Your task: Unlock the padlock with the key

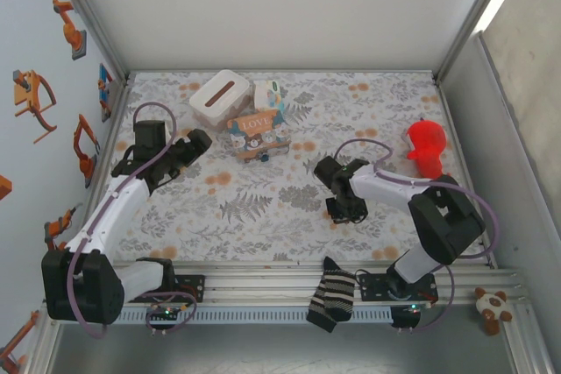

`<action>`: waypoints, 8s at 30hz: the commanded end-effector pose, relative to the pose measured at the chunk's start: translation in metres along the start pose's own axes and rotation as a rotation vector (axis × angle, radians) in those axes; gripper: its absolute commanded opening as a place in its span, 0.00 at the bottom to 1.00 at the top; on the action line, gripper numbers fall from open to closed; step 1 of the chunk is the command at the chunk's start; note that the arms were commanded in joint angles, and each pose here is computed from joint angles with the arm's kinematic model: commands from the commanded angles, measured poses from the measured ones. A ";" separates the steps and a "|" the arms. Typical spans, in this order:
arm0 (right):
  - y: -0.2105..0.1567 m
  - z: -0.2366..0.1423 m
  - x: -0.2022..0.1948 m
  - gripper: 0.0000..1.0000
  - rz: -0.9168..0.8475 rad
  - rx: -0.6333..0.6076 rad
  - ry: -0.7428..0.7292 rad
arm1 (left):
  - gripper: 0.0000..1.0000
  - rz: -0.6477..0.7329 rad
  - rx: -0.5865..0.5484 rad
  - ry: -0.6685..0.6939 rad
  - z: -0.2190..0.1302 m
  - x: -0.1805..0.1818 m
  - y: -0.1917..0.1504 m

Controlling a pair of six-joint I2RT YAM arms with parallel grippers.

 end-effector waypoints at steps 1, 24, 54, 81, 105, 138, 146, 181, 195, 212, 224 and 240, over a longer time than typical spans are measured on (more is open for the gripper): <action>-0.007 0.008 -0.005 0.23 0.014 0.022 -0.041 | 0.96 0.021 -0.003 0.016 -0.005 0.006 -0.002; -0.002 -0.015 -0.012 0.04 0.019 -0.077 -0.045 | 0.96 0.029 -0.043 0.031 -0.021 0.010 0.002; 0.112 -0.227 0.080 0.00 -0.070 -0.735 0.529 | 0.99 -0.804 0.195 -0.429 -0.052 -0.057 -0.039; 0.112 -0.289 0.236 0.00 -0.291 -0.852 0.896 | 0.79 -0.939 0.302 -0.553 -0.050 -0.121 -0.059; 0.105 -0.275 0.232 0.00 -0.259 -0.844 0.884 | 0.27 -0.963 0.262 -0.515 -0.047 -0.110 -0.060; 0.103 -0.287 0.193 0.12 -0.284 -0.959 0.705 | 0.00 -0.683 0.077 -0.380 -0.071 -0.094 -0.048; 0.091 -0.303 0.140 0.32 -0.455 -1.153 0.399 | 0.00 -0.050 -0.054 -0.146 -0.123 -0.097 -0.026; 0.069 -0.280 0.269 0.38 -0.815 -1.689 0.403 | 0.00 0.173 -0.030 0.127 -0.104 -0.096 -0.034; 0.086 -0.281 0.281 0.33 -0.738 -1.717 0.387 | 0.00 0.168 -0.025 0.120 -0.102 -0.096 -0.035; 0.093 -0.276 0.288 0.14 -0.721 -1.710 0.375 | 0.00 0.166 -0.034 0.118 -0.105 -0.095 -0.035; 0.099 -0.274 0.287 0.11 -0.690 -1.709 0.337 | 0.00 0.160 -0.021 0.105 -0.103 -0.097 -0.037; 0.103 -0.275 0.291 0.18 -0.687 -1.722 0.326 | 0.00 0.153 -0.013 0.095 -0.103 -0.097 -0.039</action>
Point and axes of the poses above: each hand's point on the last joint's axis, 136 mm out from that joint toward the fingers, its own z axis out along the fingers, its own x axis along the line the jaws close on, y = z × x, the point moved 2 cm from there along -z, back along the fingers, and after that the axes turned 2 degrees about -z, right-handed, at the moved point
